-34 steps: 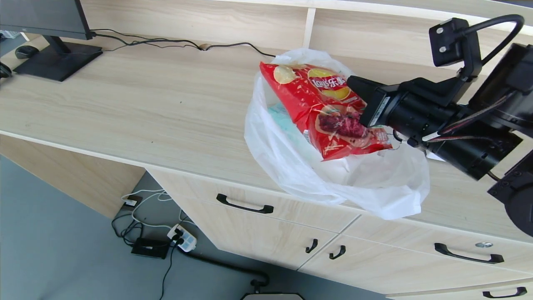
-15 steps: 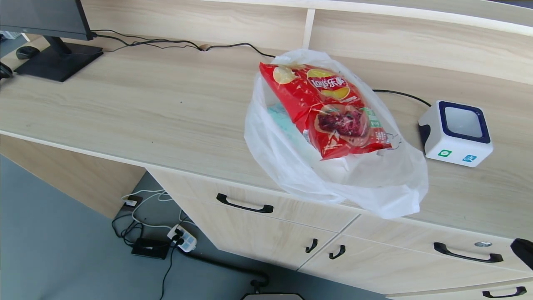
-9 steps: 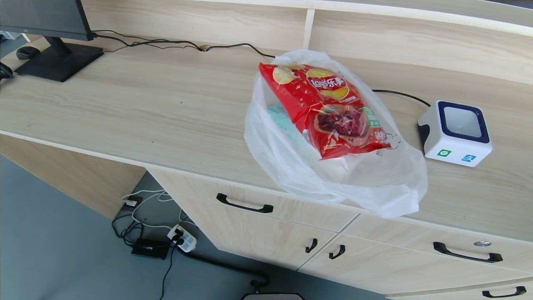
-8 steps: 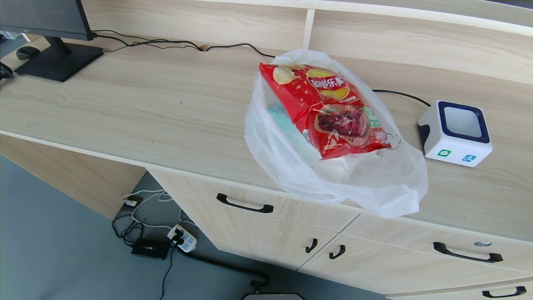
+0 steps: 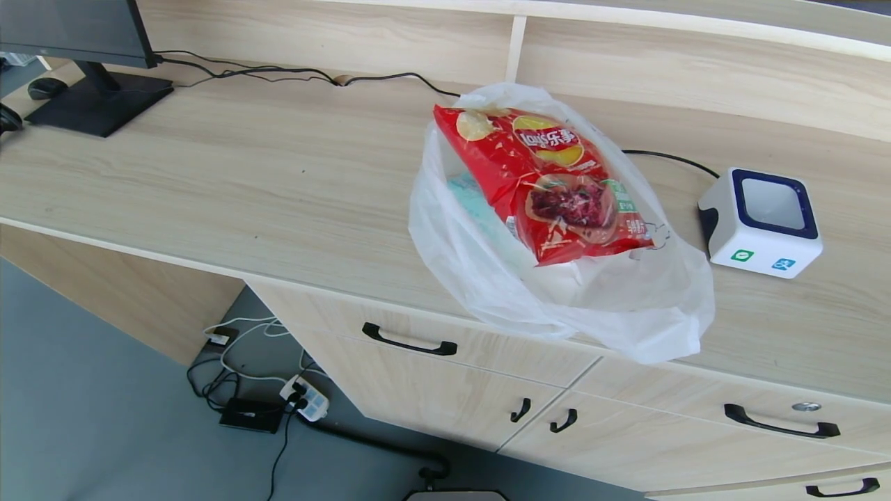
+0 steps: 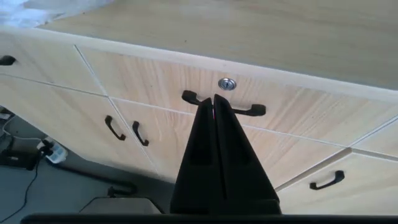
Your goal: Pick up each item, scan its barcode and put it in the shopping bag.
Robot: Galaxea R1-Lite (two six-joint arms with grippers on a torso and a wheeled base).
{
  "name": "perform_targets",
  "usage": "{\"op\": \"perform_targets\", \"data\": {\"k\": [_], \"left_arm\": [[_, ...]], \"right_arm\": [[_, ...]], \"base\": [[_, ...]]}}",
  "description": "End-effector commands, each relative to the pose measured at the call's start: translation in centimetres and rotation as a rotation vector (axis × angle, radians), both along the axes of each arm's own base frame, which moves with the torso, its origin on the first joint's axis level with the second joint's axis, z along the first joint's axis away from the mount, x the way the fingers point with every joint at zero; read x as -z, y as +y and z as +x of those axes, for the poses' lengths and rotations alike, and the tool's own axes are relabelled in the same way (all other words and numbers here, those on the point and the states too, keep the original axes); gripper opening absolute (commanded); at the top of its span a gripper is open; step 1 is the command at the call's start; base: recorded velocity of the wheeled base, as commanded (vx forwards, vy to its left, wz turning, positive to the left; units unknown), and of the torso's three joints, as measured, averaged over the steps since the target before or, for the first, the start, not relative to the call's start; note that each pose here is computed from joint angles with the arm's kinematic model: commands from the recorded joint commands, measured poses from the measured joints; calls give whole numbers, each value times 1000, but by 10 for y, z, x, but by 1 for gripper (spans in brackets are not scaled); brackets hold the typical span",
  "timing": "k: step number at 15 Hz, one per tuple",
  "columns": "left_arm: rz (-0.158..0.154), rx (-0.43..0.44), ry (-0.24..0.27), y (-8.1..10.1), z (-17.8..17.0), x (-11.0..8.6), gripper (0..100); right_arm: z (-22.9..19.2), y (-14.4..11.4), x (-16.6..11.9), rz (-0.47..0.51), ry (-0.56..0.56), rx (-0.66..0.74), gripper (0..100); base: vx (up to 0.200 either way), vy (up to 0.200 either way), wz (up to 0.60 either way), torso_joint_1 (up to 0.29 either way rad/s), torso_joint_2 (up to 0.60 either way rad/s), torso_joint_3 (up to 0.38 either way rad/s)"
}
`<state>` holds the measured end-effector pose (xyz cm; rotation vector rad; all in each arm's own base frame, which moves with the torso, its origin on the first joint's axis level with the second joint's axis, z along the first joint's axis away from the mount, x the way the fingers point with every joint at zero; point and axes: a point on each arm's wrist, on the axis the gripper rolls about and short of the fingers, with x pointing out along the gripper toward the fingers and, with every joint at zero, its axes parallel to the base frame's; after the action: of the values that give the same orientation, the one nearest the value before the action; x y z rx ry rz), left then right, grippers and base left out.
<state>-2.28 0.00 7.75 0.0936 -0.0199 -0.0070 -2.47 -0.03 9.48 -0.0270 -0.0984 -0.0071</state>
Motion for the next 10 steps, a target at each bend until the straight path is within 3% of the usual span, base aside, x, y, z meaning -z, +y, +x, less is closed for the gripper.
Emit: {"op": "perform_targets", "data": {"k": [1, 5, 7, 10], "left_arm": [[-2, 0, 0, 0, 0, 0, 100], [-12, -1, 0, 0, 0, 0, 100], [-35, 0, 0, 0, 0, 0, 100], [-55, 1, 2, 0, 0, 0, 100]], "right_arm": [[2, 0, 14, -2, 52, -9, 0], [2, 2, 14, -25, 50, -65, 0], [2, 1, 14, 17, 51, -62, 0], [2, 1, 15, -47, 61, -38, 0]], "base": [[0, 0, 0, 0, 0, 0], [0, 0, 0, 0, 0, 0], [0, 0, 0, 0, 0, 0], [0, 0, 0, 0, 0, 0]]}}
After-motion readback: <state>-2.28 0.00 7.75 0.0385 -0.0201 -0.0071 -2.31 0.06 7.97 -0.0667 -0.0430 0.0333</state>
